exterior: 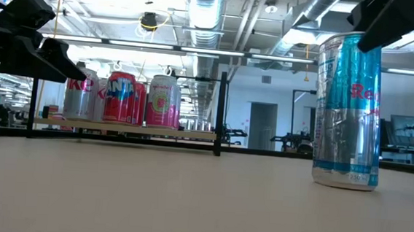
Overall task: Place canned beverage on shelf
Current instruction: Put the bottom blue soda can on the shelf
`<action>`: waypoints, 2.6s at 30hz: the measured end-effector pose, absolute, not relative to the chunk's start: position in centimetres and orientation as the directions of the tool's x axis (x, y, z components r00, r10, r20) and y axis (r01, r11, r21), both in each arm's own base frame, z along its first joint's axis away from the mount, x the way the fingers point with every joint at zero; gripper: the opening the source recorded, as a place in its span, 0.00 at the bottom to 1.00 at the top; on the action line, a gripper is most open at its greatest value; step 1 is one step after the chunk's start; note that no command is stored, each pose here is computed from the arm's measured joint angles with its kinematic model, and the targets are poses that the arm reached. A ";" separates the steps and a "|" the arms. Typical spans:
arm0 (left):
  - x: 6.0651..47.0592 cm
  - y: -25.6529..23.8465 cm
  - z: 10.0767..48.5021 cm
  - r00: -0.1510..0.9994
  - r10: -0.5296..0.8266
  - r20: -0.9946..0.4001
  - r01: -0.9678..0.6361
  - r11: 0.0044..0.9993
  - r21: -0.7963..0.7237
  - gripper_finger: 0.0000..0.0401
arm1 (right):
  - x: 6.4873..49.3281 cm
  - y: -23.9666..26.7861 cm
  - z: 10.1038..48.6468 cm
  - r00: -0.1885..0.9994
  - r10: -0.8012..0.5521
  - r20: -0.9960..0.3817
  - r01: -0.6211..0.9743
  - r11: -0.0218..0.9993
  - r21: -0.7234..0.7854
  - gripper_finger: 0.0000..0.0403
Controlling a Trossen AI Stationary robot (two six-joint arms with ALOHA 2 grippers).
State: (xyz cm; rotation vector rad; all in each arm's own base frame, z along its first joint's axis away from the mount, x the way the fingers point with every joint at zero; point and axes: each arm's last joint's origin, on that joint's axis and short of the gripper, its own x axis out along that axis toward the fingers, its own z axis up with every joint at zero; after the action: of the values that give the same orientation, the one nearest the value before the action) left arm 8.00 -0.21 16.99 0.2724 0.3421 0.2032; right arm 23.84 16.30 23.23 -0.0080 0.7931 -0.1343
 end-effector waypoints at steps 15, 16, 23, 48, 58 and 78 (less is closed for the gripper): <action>8.0 -0.2 17.0 0.922 0.241 -0.302 -0.150 0.943 0.296 0.84 | 25.7 15.3 24.5 0.754 -0.123 -0.645 0.163 0.987 0.003 0.63; 8.0 -0.2 17.0 0.922 0.241 -0.302 -0.150 0.943 0.296 0.84 | 26.0 15.1 24.8 0.761 -0.128 -0.636 0.165 0.986 -0.001 0.63; 8.0 -0.2 17.0 0.922 0.241 -0.302 -0.150 0.943 0.296 0.84 | 28.9 12.3 28.3 0.826 -0.179 -0.534 0.201 0.979 -0.017 0.63; 8.0 -0.2 17.0 0.922 0.242 -0.302 -0.150 0.943 0.296 0.84 | 33.3 -5.6 38.4 0.871 -0.420 -0.256 0.412 0.907 -0.085 0.63; 8.0 -0.2 17.0 0.921 0.240 -0.306 -0.147 0.944 0.297 0.84 | 36.1 -12.8 39.2 0.823 -0.476 -0.310 0.465 0.878 -0.113 0.63; 8.1 -0.2 16.9 0.920 0.238 -0.311 -0.143 0.944 0.298 0.84 | 40.6 -17.9 36.6 0.709 -0.436 -0.554 0.391 0.897 -0.205 0.63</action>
State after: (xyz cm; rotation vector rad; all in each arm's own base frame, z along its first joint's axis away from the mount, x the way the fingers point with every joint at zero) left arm 8.10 -0.24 16.93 0.2745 0.3518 0.1983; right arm 40.65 -17.89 36.56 -0.0748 0.6335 -0.4592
